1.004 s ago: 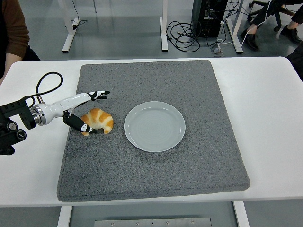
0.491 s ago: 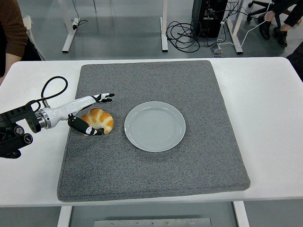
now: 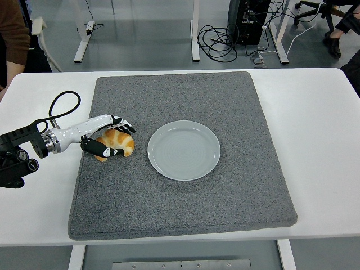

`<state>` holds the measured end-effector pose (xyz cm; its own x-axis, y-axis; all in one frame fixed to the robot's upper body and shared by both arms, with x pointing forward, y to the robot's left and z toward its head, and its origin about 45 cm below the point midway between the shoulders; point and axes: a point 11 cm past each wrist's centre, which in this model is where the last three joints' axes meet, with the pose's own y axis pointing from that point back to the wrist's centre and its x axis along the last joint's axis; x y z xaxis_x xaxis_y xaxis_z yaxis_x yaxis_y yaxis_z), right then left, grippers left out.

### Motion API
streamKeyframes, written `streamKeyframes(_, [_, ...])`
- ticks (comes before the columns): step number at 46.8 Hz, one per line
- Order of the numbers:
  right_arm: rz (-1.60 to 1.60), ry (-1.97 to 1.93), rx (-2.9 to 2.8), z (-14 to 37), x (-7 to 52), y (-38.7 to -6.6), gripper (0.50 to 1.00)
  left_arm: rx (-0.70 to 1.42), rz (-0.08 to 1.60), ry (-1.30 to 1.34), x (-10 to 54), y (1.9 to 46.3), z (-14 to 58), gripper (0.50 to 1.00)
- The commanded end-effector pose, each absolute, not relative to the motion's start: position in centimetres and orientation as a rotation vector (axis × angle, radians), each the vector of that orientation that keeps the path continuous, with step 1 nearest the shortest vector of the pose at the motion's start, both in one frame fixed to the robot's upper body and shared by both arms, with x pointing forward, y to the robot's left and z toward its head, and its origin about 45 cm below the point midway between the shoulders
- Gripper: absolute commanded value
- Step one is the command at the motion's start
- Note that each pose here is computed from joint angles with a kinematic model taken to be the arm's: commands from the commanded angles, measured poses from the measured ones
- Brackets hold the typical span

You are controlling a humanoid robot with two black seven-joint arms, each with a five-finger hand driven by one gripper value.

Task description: Place the bread on the plate

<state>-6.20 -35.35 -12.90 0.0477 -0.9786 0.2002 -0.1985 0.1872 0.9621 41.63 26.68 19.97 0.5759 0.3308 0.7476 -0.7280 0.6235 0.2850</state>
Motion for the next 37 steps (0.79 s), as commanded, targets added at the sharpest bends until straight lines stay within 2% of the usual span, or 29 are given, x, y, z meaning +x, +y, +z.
streamKeyframes(1, [-0.916,-1.384,1.230,-12.9,-6.2,-35.3,1.000,0.623,0.670,-0.715,41.7,26.7,20.2,0.500])
streamKeyframes(37, [-0.917,-1.384,1.231,-12.9,-6.2,-35.3,1.000,0.608,0.634,-0.677,42.6,26.9,21.9,0.500])
